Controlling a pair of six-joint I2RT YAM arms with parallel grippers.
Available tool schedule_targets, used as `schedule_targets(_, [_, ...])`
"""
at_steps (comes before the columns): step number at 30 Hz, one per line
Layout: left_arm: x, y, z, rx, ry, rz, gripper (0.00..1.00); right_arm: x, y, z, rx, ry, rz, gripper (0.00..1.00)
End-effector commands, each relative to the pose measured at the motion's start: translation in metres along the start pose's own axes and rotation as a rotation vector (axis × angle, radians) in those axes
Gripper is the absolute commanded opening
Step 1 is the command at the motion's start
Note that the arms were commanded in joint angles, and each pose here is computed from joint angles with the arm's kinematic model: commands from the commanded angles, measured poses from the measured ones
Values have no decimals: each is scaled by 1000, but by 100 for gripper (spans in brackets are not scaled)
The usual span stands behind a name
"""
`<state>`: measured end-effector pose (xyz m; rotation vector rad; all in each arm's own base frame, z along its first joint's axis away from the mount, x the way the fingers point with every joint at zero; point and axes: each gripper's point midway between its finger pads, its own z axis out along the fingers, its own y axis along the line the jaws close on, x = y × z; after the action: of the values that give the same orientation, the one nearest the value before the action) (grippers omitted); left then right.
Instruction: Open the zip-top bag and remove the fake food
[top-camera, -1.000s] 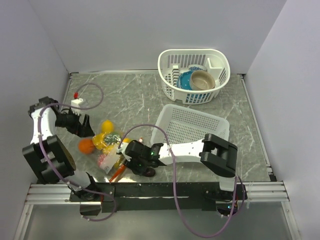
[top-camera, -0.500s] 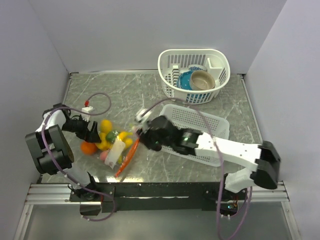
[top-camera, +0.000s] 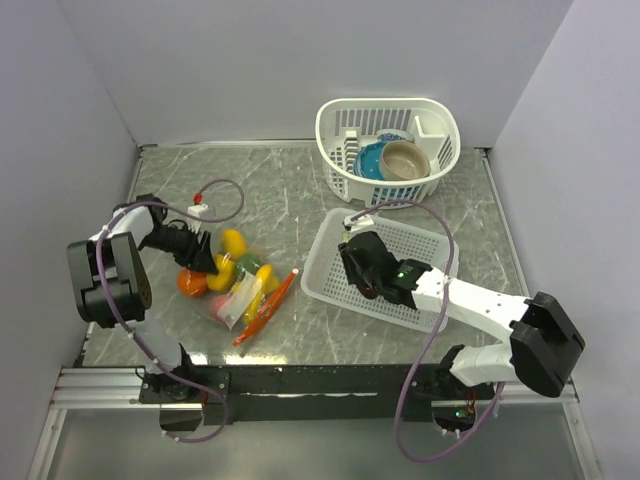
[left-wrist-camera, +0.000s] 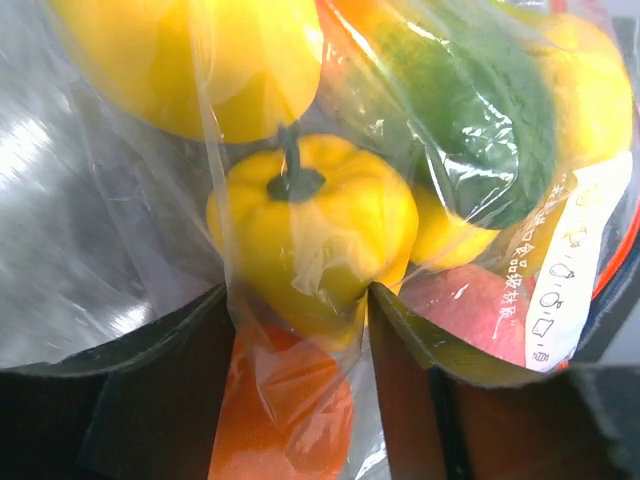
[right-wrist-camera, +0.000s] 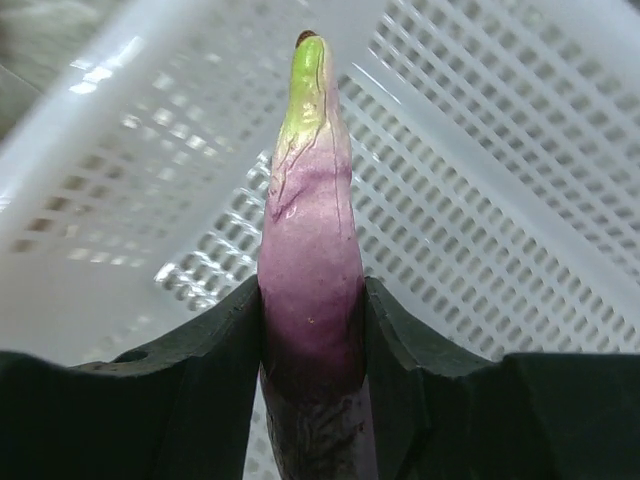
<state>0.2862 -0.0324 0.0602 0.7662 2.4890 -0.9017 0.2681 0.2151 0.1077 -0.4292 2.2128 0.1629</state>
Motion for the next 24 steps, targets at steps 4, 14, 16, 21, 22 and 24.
schedule_targets(4, [-53, -5, -16, -7, -62, 94, 71, -9, -9, 6, 84, -42, 117, 78])
schedule_targets(14, [-52, -5, -19, 3, -4, 102, 21, -57, 12, -27, 17, -197, 155, 80])
schedule_targets(16, [-43, 0, -20, -13, 23, 83, 30, -70, 30, -38, -40, -234, 133, 80])
schedule_targets(21, [-31, 14, -35, -64, 25, 43, 76, -64, 84, -55, -135, -252, -13, 81])
schedule_targets(22, [-29, 13, -36, -61, 30, 42, 99, -62, 91, -54, -152, -247, -23, 81])
schedule_targets(24, [-22, 12, -35, -55, 51, 43, 99, -52, 106, -51, -186, -221, -42, 82])
